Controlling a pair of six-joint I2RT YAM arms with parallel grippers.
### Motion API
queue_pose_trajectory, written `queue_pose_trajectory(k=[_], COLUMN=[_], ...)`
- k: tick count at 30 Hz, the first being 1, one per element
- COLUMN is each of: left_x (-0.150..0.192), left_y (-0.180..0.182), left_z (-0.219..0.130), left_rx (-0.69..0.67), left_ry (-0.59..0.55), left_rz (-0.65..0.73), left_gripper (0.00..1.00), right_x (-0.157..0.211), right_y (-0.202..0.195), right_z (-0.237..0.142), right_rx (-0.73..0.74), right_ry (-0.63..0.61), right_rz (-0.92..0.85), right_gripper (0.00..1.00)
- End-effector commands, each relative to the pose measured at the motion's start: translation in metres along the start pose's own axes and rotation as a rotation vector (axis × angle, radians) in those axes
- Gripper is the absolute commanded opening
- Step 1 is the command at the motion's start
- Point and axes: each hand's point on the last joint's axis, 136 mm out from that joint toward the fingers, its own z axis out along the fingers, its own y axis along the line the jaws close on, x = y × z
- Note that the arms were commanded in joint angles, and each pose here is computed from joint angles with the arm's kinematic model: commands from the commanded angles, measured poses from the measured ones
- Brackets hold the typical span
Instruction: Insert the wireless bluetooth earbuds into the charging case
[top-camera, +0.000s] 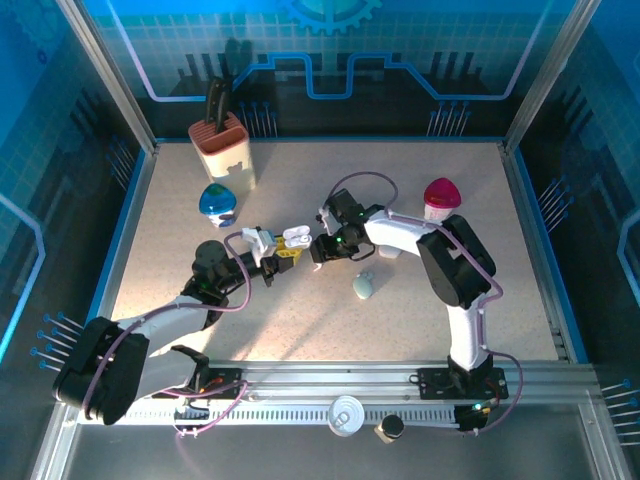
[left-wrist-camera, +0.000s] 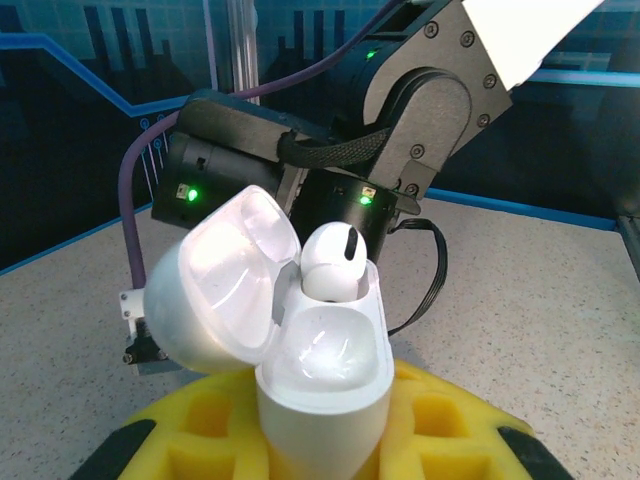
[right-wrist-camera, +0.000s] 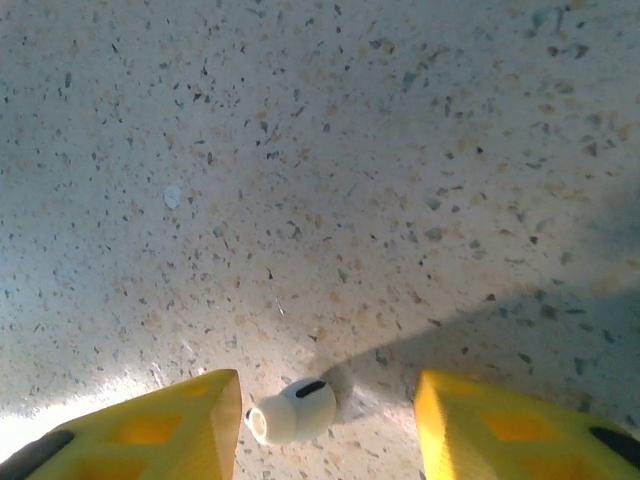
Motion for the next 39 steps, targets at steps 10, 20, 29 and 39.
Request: queue_pose_trajectory(k=[10,20,29,39], left_x=[-0.015,-0.040,-0.039,-0.037], left_y=[-0.006,-0.019,-0.022,-0.022], left_z=[-0.012,-0.023,-0.021,-0.022], left_rx=[-0.001,0.025,0.049,0.049], left_ry=[-0.077,-0.148,-0.142,-0.137], left_rz=[0.066,0.101,0.103,0.106], left_gripper=[0.10,0.10,0.10,0.11], right_x=[0.014,0.032,0.038,0.017], right_y=[-0.023,-0.029,-0.028,-0.006], right_z=[0.016,0.009,-0.021,-0.024], right_rx=[0.404,0.466,0.466,0.399], right_ry=[0.125,0.172,0.142,0.101], right_rz=[-0.233,-0.275,-0.246,-0.232], right_gripper=[0.59,0.62,0.60,0.55])
